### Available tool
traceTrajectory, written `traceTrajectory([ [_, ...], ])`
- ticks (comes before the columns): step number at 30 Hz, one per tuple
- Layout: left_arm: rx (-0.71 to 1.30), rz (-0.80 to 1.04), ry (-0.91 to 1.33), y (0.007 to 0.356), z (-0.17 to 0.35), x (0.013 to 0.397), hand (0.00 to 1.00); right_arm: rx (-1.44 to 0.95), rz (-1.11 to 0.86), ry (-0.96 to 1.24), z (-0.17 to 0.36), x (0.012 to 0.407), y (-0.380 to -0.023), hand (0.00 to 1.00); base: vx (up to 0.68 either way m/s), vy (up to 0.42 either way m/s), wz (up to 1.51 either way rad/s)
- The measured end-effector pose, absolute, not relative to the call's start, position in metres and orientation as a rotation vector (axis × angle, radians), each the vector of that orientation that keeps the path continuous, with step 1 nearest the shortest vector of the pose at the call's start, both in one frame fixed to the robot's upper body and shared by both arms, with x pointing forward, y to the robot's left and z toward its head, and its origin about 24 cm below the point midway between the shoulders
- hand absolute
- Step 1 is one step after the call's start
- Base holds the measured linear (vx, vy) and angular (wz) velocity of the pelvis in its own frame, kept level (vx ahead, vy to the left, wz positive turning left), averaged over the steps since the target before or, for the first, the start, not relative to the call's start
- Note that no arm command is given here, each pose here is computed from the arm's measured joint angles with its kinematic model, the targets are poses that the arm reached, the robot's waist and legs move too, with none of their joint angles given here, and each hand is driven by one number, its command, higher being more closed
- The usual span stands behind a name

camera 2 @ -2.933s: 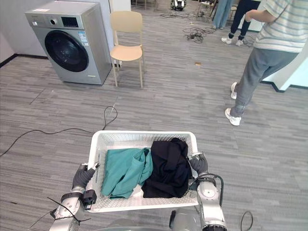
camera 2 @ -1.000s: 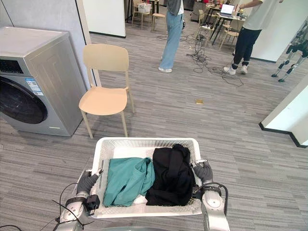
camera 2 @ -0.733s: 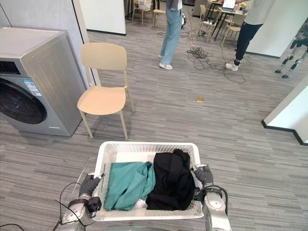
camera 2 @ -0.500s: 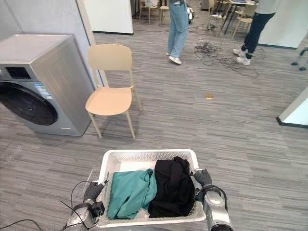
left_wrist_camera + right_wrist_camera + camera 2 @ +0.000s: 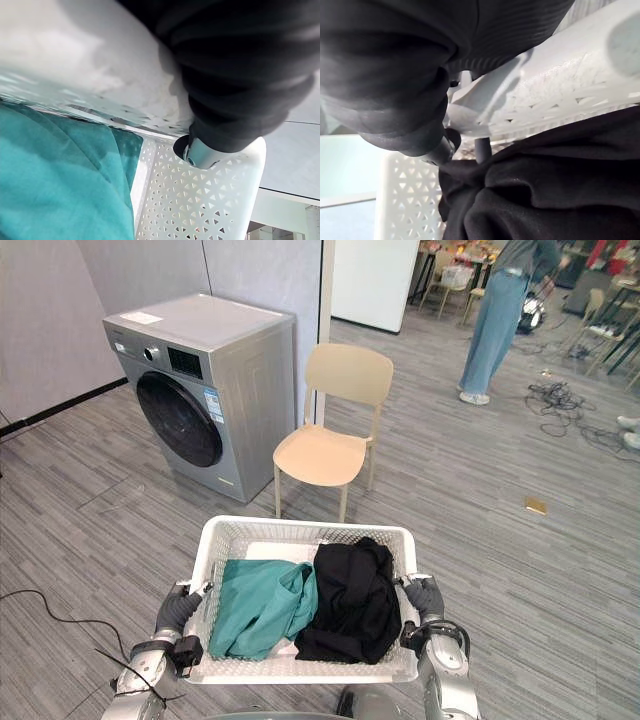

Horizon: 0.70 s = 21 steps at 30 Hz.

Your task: Pick up the laundry basket with both hands and put the clothes into the washing machine.

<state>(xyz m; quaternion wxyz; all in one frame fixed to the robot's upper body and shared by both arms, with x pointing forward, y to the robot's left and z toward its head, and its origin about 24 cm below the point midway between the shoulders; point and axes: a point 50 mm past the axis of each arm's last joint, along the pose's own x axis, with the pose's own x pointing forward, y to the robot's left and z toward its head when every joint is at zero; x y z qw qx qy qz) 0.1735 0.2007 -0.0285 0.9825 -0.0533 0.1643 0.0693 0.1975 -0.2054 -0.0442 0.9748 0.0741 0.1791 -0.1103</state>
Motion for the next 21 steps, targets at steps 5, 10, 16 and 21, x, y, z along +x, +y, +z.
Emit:
traceTrajectory([
  [5, -0.161, 0.132, 0.365, 0.186, -0.036, 0.167, 1.00, 0.114, -0.229, 0.375, -0.044, 0.194, -0.216, 1.00, 0.48, -0.246, 0.42],
  [10, -0.155, 0.180, 0.372, 0.198, -0.036, 0.159, 1.00, 0.121, -0.183, 0.383, -0.045, 0.201, -0.205, 1.00, 0.47, -0.161, -0.57],
  [16, -0.160, 0.189, 0.369, 0.199, -0.036, 0.161, 1.00, 0.128, -0.165, 0.393, -0.047, 0.210, -0.204, 1.00, 0.46, 0.111, -0.47],
  [21, -0.128, 0.160, 0.352, 0.202, -0.032, 0.173, 1.00, 0.168, -0.199, 0.396, -0.050, 0.207, -0.202, 1.00, 0.51, 0.206, -0.21],
])
